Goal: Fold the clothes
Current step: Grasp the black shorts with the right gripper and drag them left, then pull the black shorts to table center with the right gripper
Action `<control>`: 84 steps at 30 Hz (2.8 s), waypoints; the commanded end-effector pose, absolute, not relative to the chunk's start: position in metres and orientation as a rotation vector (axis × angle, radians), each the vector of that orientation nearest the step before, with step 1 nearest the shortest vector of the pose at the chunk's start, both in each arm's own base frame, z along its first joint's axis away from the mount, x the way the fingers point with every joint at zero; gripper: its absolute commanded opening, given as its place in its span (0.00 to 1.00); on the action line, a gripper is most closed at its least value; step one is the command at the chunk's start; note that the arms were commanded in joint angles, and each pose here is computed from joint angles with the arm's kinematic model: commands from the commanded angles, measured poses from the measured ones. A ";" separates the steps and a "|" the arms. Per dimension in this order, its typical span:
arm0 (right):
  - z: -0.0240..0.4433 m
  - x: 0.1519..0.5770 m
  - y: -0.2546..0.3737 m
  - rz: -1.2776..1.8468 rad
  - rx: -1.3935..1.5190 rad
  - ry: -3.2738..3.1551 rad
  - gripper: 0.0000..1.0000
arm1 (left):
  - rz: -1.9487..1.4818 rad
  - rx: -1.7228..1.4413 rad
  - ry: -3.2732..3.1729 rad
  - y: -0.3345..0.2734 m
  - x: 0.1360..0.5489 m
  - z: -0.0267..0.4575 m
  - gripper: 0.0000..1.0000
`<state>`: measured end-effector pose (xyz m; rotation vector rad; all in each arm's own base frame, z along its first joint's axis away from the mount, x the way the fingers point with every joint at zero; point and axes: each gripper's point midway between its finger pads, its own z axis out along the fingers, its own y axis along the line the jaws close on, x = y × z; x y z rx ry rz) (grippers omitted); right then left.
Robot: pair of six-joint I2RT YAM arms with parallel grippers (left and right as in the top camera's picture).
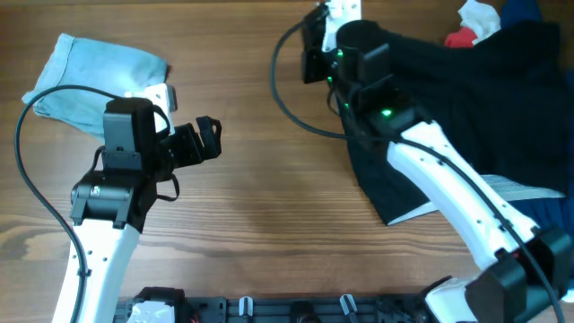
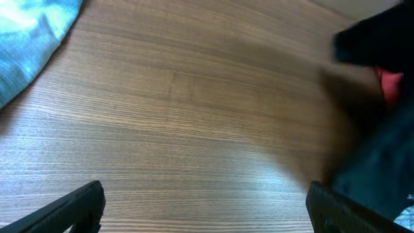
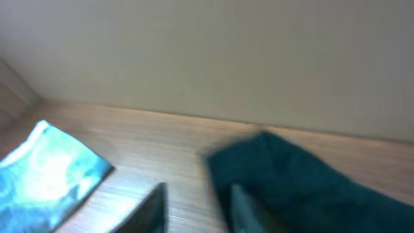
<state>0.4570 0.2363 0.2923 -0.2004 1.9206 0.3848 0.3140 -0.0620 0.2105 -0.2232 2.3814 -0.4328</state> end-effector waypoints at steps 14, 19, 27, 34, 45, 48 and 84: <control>0.174 0.336 0.095 -0.221 -0.100 2.638 1.00 | -0.475 -0.193 2.373 -0.072 0.314 0.218 1.00; 0.135 0.310 0.084 -0.259 -0.126 2.771 1.00 | -0.475 -0.193 2.373 -0.072 0.314 0.218 1.00; 0.086 0.283 0.086 -0.149 -0.126 2.896 1.00 | -0.474 -0.194 2.377 -0.072 0.313 0.217 1.00; 0.050 0.261 0.077 -0.159 -0.127 2.969 1.00 | -0.473 -0.196 2.387 -0.072 0.312 0.215 1.00; 0.011 0.244 0.070 -0.229 -0.141 3.081 0.98 | -0.473 -0.196 2.386 -0.072 0.312 0.215 1.00; 0.003 0.240 0.068 -0.249 -0.137 3.113 0.92 | -0.473 -0.196 2.386 -0.072 0.312 0.215 1.00; 0.158 0.290 0.338 0.606 -0.739 2.447 0.04 | -0.453 -0.205 2.387 -0.069 0.312 0.215 1.00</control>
